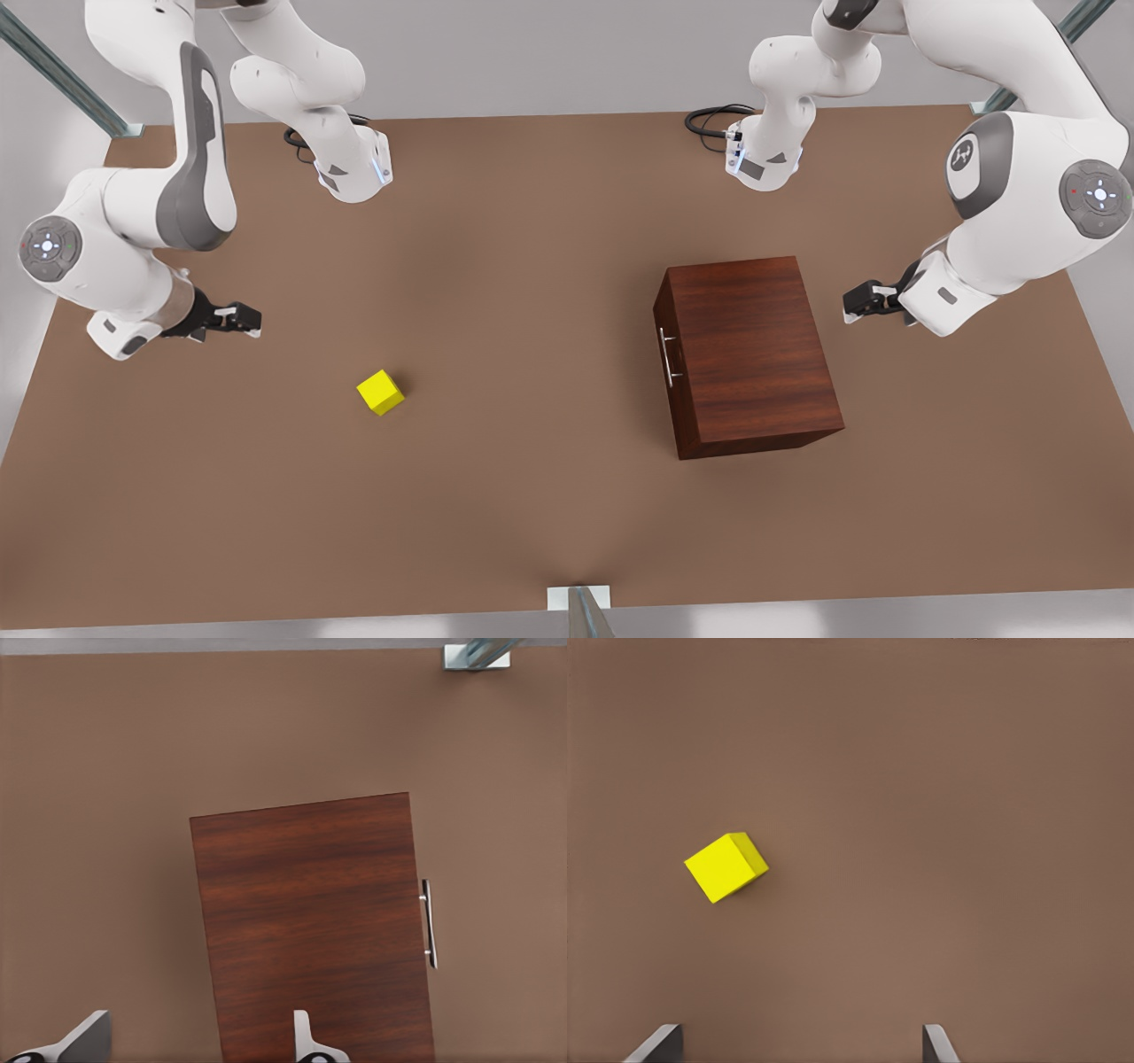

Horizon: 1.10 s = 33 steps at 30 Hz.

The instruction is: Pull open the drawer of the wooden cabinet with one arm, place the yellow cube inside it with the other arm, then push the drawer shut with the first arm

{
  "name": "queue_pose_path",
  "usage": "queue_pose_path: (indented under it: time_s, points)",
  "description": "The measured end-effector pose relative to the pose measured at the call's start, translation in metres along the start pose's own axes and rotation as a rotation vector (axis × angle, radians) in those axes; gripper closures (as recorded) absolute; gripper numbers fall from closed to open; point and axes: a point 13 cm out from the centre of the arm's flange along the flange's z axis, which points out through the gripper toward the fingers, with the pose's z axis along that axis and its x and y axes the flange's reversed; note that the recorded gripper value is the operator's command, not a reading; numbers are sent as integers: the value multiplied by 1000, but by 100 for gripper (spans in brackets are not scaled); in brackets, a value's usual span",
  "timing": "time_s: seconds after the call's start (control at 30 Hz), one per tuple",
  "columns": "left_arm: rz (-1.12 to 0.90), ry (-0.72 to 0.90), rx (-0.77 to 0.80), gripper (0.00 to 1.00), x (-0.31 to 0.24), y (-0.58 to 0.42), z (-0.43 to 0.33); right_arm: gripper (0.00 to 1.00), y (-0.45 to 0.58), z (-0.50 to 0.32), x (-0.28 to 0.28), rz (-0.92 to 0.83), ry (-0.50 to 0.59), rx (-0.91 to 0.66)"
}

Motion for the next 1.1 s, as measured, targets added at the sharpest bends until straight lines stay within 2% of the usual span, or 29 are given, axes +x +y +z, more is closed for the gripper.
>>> queue_pose_path:
  time_s: [0.13, 0.33, 0.63, 0.77, 0.87, 1.0, 1.1]
  points:
    - [10, 44, -25, 0, 9, -14, 20, 0, 20, -4, -10, -15, -8, 8]
    - [209, 69, -97, 0, 37, -193, 59, 0, 2, -9, -9, 160, 1, -1]
    - [130, 5, -131, 0, 34, -341, 163, 0, -30, 28, -20, 452, 2, -26]
    - [59, 8, -207, 0, 42, -350, 209, 0, -23, 52, -25, 522, -4, -26]
    - [-5, 1, -275, 0, 25, -324, 236, 0, -26, 72, -35, 575, -8, -18]
    - [-54, -18, -341, 0, 7, -292, 248, 0, -35, 100, -47, 644, -21, -13]
    - [-51, -27, -388, 0, 5, -285, 259, 0, -31, 138, -35, 679, -14, -13]
